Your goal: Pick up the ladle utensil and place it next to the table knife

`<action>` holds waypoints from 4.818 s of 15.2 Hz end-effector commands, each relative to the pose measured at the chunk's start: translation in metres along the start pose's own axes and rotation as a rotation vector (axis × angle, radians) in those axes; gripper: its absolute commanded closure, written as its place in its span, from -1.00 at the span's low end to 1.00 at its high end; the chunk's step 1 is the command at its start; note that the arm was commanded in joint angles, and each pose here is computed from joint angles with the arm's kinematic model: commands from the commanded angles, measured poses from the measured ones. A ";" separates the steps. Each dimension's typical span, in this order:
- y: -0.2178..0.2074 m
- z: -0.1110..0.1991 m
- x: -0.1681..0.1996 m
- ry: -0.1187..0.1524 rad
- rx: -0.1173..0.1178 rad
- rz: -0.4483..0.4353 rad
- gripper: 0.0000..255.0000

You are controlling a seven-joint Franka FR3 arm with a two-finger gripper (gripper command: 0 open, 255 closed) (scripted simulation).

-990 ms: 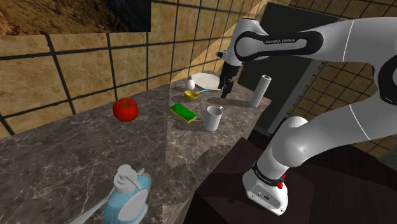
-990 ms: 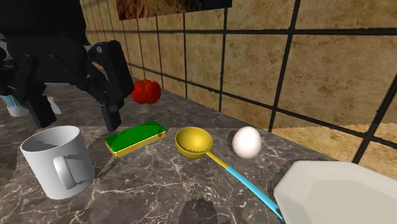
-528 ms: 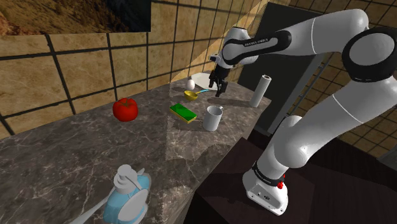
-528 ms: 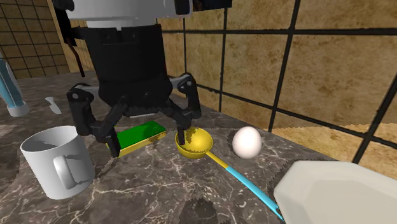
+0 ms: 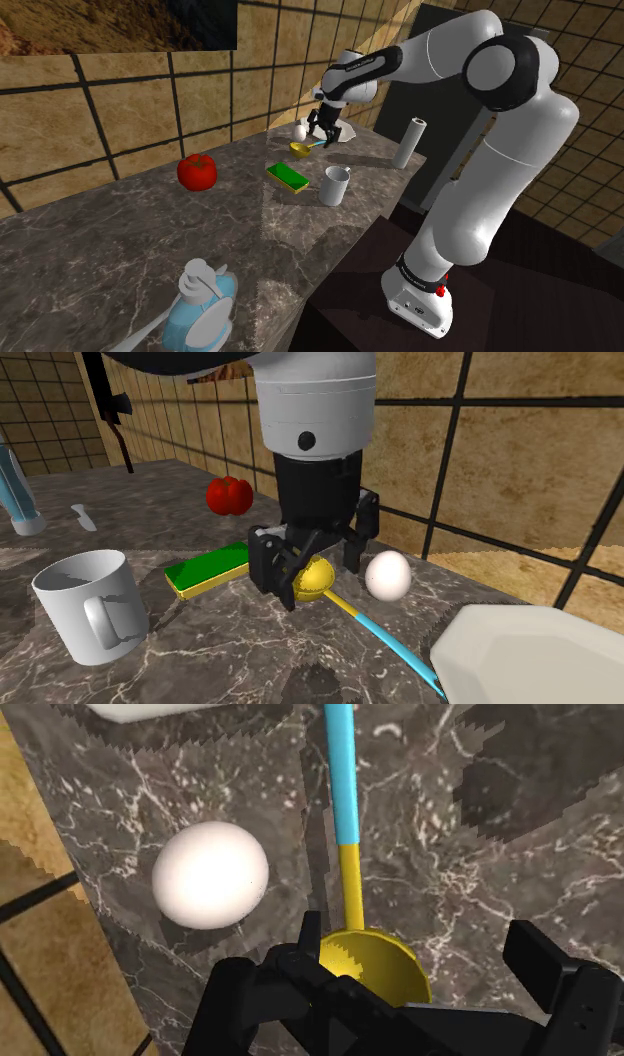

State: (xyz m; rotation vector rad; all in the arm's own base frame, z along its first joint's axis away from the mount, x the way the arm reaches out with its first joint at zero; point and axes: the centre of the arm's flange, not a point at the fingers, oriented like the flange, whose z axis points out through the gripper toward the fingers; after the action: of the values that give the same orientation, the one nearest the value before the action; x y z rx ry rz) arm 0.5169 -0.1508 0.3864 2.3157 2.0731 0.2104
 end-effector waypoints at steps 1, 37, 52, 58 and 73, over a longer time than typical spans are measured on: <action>0.020 0.015 0.000 0.010 -0.010 -0.102 -1.00; 0.030 0.005 0.005 0.012 -0.012 -0.119 1.00; 0.034 -0.066 0.023 0.012 -0.012 -0.119 1.00; 0.006 -0.063 0.097 0.012 -0.012 -0.119 1.00; -0.065 -0.056 0.282 0.012 -0.012 -0.119 1.00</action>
State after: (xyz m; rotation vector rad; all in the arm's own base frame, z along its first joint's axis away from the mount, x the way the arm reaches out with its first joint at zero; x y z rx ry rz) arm 0.4778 0.1173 0.4573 2.1787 2.2015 0.2324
